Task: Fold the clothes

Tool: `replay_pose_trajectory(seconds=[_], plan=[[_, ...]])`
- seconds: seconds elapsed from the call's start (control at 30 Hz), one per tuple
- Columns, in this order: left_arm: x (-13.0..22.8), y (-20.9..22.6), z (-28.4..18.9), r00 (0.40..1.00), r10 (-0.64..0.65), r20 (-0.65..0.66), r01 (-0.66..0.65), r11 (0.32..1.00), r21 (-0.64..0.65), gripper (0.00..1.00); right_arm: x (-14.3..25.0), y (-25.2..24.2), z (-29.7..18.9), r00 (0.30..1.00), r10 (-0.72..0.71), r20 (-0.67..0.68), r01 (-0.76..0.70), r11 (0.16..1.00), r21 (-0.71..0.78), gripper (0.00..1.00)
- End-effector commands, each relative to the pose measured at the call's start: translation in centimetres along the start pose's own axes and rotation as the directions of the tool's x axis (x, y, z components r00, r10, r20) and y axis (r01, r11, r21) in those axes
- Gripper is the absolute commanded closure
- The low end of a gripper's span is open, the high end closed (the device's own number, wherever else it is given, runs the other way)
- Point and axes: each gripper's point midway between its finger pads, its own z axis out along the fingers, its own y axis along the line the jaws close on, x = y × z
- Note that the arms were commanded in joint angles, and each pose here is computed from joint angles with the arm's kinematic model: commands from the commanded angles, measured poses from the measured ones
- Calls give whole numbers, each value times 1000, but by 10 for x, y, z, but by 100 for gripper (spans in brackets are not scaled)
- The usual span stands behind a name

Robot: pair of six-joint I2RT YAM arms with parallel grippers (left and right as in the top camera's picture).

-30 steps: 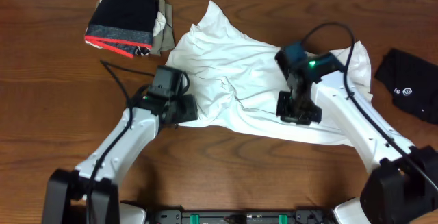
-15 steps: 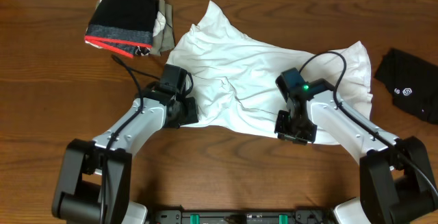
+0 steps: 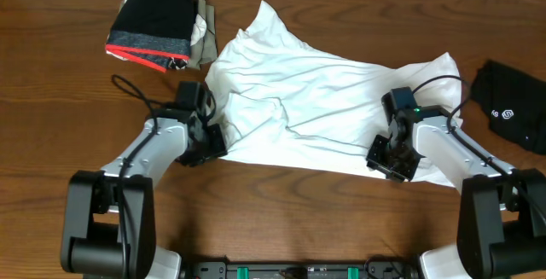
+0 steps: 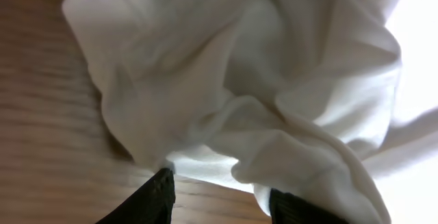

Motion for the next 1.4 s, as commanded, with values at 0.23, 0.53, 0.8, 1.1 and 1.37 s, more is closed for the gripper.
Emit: replay_pose_trajectory(seconds=[0.23,0.53,0.8,1.1,1.37], plan=[[-7,27,-3,996,-91,15,92,993,-76,54,-18,-21,0,998,48,39,-49,998,27,53],[-5,37,-5,987,-158,3,158,984,-87,54,-31,-38,3,994,93,60,-95,995,43,52],[1,46,-7,977,-213,-12,210,970,-122,55,-38,-46,17,991,121,60,-124,991,58,48],[3,63,-10,958,-288,-10,283,946,-158,55,-51,-71,14,979,187,85,-194,978,81,40],[4,75,-15,942,-336,-13,329,930,-164,55,-64,-81,6,981,165,97,-173,982,73,28]])
